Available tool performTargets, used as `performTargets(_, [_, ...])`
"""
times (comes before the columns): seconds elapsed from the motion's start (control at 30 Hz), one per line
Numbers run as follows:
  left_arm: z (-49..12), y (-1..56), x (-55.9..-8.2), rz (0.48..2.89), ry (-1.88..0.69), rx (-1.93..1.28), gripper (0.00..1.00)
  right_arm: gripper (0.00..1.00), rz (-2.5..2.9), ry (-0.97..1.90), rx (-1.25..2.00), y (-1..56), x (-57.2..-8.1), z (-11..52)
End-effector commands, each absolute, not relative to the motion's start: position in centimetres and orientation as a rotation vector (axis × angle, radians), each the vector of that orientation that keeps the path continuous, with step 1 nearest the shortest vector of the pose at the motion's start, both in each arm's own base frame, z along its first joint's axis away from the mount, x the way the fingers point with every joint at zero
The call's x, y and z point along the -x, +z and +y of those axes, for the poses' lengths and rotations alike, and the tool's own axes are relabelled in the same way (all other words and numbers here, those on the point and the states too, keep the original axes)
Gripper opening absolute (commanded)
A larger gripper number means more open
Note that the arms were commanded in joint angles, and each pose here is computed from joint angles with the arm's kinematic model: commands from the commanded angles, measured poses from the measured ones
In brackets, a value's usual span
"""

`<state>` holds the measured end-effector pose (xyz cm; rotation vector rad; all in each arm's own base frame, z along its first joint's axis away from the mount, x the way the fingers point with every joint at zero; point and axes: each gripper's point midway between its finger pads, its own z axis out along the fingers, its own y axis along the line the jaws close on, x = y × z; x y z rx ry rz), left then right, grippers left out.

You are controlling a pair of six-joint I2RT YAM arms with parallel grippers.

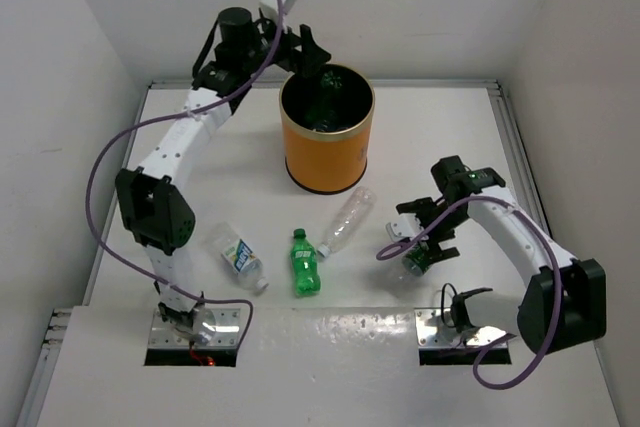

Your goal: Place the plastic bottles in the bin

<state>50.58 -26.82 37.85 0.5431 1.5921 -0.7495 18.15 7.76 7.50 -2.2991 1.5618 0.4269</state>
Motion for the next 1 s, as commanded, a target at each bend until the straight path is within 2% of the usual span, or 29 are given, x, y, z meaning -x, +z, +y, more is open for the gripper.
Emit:
performTargets(0.0, [-22.5,48.0,-46.3,1.402,-0.7,-0.536,1.0,1.0,1.505,0.395,2.342,7.6,-19.2,8.7])
performTargets(0.1, [-19.3,45.8,-44.9,1.472,-0.652,-0.559,1.0,1.0,1.428,0.381,2.418,6.1,-19.1,9.3])
performTargets(0.13, [-18.1,46.8,-43.0,1.446,-0.613,-0.586,1.0,1.0,1.412,0.372,2.428,5.7,-19.1,9.5])
performTargets(0.23, [-15.8,44.7,-40.1,1.498,-0.544,-0.634,1.0,1.0,1.391,0.413,2.501,4.1,-18.2,9.8])
performTargets(0.33, [-14.2,41.6,-38.3,1.584,-0.516,-0.651,1.0,1.0,1.35,0.409,2.584,2.7,-17.7,10.0])
performTargets(0.47, [-12.6,40.2,-36.3,1.62,-0.457,-0.669,1.0,1.0,1.286,0.422,2.671,1.2,-16.5,10.5])
performTargets(0.57, [-11.1,39.4,-35.2,1.641,-0.407,-0.66,1.0,0.96,1.251,0.444,2.737,0.1,-15.2,10.7])
performTargets(0.63, [-9.6,38.5,-34.6,1.665,-0.351,-0.652,1.0,0.9,1.227,0.433,2.748,0.1,-14.9,11.1])
performTargets(0.67, [-9.4,38.0,-34.1,1.689,-0.337,-0.665,1.0,0.86,1.226,0.439,2.754,0.1,-14.6,11.1])
performTargets(0.7, [-8.4,37.0,-34.4,1.713,-0.282,-0.68,1.0,0.71,1.219,0.433,2.754,0.2,-14.3,11.3])
performTargets(0.77, [-7.3,35.7,-33.7,1.756,-0.227,-0.691,1.0,0.54,1.218,0.425,2.744,0.5,-14.3,11.7])
performTargets(0.8, [-6.2,35.6,-33.7,1.76,-0.166,-0.68,1.0,0.4,1.232,0.405,2.726,1.2,-14.5,12.5])
performTargets(0.87, [-5.1,34.4,-33.5,1.793,-0.132,-0.67,1.0,0.25,1.286,0.388,2.621,4.9,-16.1,15.3])
performTargets(0.9, [-4.8,34.3,-33.1,1.793,-0.124,-0.662,1.0,0.07,1.372,0.461,2.539,6.4,-15.6,16.3])
performTargets(0.97, [-4.5,33.4,-32.9,1.808,-0.125,-0.667,1.0,0.03,1.44,0.499,2.315,12.2,-17.7,20.0])
